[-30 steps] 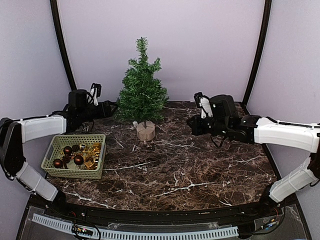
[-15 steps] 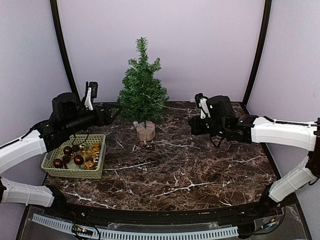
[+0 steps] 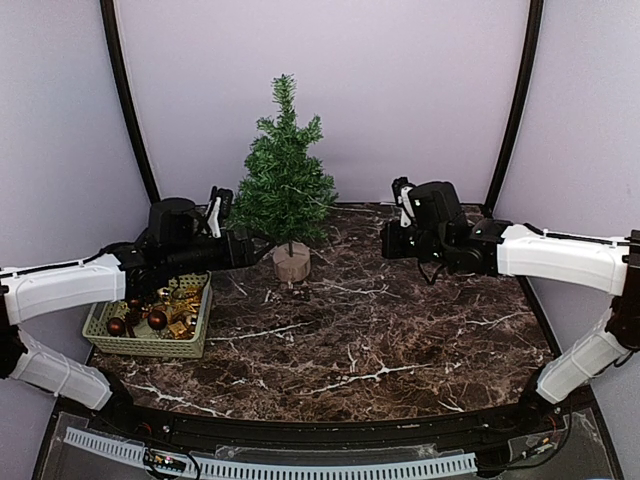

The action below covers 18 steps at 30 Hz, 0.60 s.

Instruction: Decorate the small christmas tree

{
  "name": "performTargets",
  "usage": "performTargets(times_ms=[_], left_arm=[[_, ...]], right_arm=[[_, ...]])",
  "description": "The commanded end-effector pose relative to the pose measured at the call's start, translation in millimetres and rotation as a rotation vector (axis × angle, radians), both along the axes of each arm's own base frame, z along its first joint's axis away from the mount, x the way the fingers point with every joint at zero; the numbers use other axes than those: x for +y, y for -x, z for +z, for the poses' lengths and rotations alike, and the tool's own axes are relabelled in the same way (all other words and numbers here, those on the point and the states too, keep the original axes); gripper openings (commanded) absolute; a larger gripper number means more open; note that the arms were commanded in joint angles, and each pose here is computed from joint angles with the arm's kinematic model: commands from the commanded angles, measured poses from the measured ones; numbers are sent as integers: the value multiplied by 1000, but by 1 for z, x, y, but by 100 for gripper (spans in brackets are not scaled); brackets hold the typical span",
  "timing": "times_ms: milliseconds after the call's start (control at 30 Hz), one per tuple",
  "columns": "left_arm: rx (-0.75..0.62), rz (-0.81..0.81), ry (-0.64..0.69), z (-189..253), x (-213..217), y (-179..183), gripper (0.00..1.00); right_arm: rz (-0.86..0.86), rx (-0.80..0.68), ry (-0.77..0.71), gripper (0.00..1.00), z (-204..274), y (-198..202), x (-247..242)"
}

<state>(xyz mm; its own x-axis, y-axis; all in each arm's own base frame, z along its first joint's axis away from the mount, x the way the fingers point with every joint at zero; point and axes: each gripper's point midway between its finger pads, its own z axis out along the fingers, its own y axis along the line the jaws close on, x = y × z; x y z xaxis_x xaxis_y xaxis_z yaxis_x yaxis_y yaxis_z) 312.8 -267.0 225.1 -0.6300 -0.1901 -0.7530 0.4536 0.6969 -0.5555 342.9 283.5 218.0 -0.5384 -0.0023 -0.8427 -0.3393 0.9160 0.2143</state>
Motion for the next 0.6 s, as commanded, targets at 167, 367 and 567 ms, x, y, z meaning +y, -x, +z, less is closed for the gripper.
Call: performTargets(times_ms=[167, 367, 567], left_arm=[[-69, 28, 72, 26, -14, -22, 72], [-91, 93, 32, 23, -9, -37, 55], [-92, 129, -33, 15, -1, -40, 17]], right_arm=[[-18, -43, -27, 0, 17, -9, 1], [10, -51, -36, 0, 20, -4, 1], [63, -56, -47, 0, 25, 8, 1]])
